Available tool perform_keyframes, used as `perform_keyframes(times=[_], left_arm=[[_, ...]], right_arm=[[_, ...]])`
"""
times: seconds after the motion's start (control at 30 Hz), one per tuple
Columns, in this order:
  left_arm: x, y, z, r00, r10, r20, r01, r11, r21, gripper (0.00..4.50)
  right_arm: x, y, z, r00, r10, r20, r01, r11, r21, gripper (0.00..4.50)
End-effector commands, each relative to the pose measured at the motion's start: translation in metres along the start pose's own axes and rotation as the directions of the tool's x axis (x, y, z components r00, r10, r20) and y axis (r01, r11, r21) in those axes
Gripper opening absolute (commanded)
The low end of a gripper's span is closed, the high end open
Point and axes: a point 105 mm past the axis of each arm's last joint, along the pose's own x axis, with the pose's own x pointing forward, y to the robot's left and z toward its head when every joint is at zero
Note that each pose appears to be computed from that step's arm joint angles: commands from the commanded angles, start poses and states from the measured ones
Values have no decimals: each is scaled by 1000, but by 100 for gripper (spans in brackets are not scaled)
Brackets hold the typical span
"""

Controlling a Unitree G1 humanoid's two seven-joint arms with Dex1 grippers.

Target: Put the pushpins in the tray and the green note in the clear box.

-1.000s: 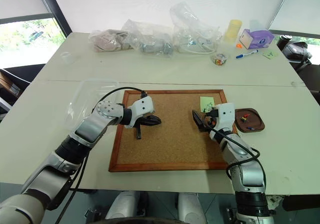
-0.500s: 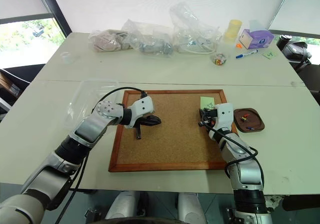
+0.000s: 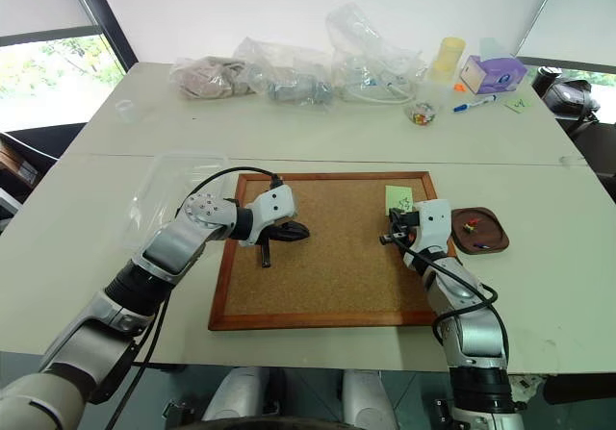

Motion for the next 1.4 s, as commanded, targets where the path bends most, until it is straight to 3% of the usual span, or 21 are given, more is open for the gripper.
perform_keyframes(times=[0.03,0.33,0.37,0.47,0.5,0.63,0.77,0.8,0.97,1.27,1.4], left_arm=[[-1,-1,-24,996,6,-84,-9,999,-33,0],[-1,0,-16,999,-11,-40,9,998,-62,0],[-1,1,-7,1000,-14,7,15,996,-86,0],[-11,18,50,954,3,300,92,948,-304,0],[-14,23,64,932,13,361,127,924,-360,70],[-25,33,108,839,8,545,306,821,-482,245],[-15,48,123,824,63,563,367,699,-614,433],[-9,51,124,832,79,549,370,659,-655,446],[9,52,142,810,54,584,479,515,-711,446],[34,52,165,740,75,668,587,413,-697,446],[48,49,169,745,88,661,583,396,-710,446]], right_arm=[[-6,-3,50,977,-18,214,30,998,-51,2],[-9,-3,60,968,-20,251,36,998,-59,2],[-10,-2,61,967,-19,254,35,998,-61,2],[-15,2,69,961,-9,275,30,997,-72,2],[-17,3,72,959,-5,282,28,997,-77,0],[-27,9,89,949,19,314,19,993,-117,0],[-34,16,104,940,44,337,8,988,-152,0],[-36,19,107,938,51,342,5,987,-160,0],[-42,29,120,929,82,360,-9,979,-202,0],[-47,41,126,924,107,367,-27,976,-218,0],[-49,44,129,921,110,373,-29,976,-217,0]])
